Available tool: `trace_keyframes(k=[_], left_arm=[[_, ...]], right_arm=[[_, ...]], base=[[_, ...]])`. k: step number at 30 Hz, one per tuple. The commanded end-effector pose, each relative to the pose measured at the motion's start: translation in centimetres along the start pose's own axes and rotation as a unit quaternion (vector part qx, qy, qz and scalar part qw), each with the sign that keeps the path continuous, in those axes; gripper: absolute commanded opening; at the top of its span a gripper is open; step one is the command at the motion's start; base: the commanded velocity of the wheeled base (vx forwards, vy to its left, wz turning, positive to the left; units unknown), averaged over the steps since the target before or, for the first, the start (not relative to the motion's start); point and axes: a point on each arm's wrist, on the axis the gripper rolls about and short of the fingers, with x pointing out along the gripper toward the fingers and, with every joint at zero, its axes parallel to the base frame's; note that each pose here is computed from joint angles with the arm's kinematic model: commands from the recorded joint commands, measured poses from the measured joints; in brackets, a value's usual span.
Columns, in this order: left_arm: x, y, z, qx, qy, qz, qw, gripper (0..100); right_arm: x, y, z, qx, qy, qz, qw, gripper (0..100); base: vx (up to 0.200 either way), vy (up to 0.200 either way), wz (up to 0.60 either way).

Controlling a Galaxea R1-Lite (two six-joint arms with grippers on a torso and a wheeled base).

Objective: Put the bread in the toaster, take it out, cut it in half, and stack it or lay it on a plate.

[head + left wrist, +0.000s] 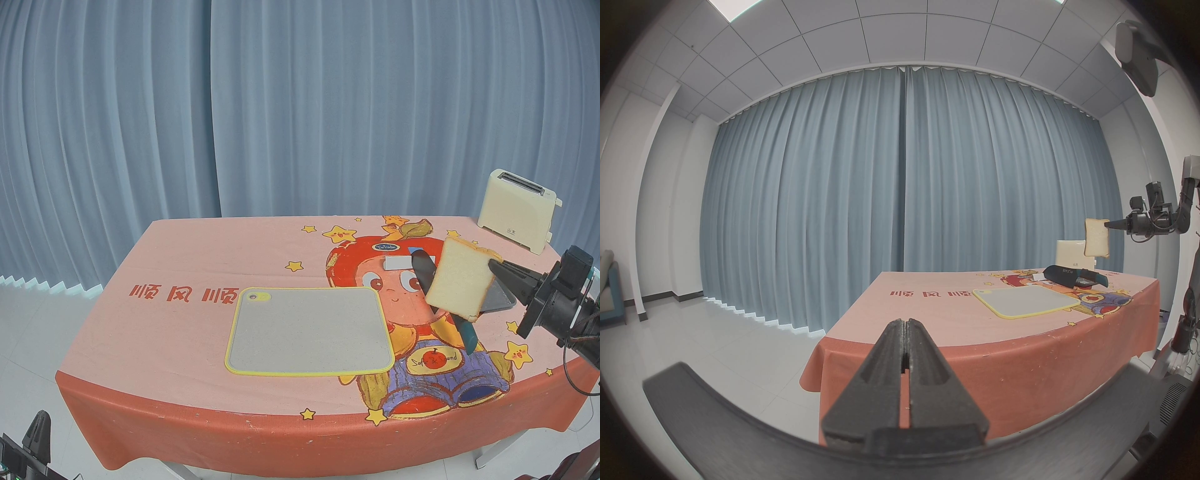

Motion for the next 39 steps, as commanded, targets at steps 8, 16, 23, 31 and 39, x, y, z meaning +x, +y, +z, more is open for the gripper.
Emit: trace_keyframes(k=[8,16,23,31,39], left_arm=[[0.1,0.0,-0.5,0.001,0.007,0.000,1.0000,0],[0.1,0.0,-0.5,0.001,0.006,0.000,1.0000,0],[0.1,0.0,-0.5,0.001,0.006,0.000,1.0000,0],[0.1,0.0,-0.5,0.001,0.007,0.000,1.0000,0],[0.1,0.0,-0.5,0.001,0.007,0.000,1.0000,0]], right_arm=[[1.6,1.0,-1.7,0.022,0.041,0.030,0.9984,0],[3.0,2.4,-3.0,0.077,0.078,0.061,0.9922,0],[3.9,3.4,-3.7,0.118,0.100,0.063,0.9860,0],[6.1,4.9,-4.9,0.175,0.084,0.071,0.9783,0],[10.1,6.5,-6.0,0.253,0.023,0.023,0.9669,0]], base=[[0.000,0.000,0.00],[0.000,0.000,0.00],[0.000,0.000,0.00],[0.000,0.000,0.00],[0.000,0.000,0.00]])
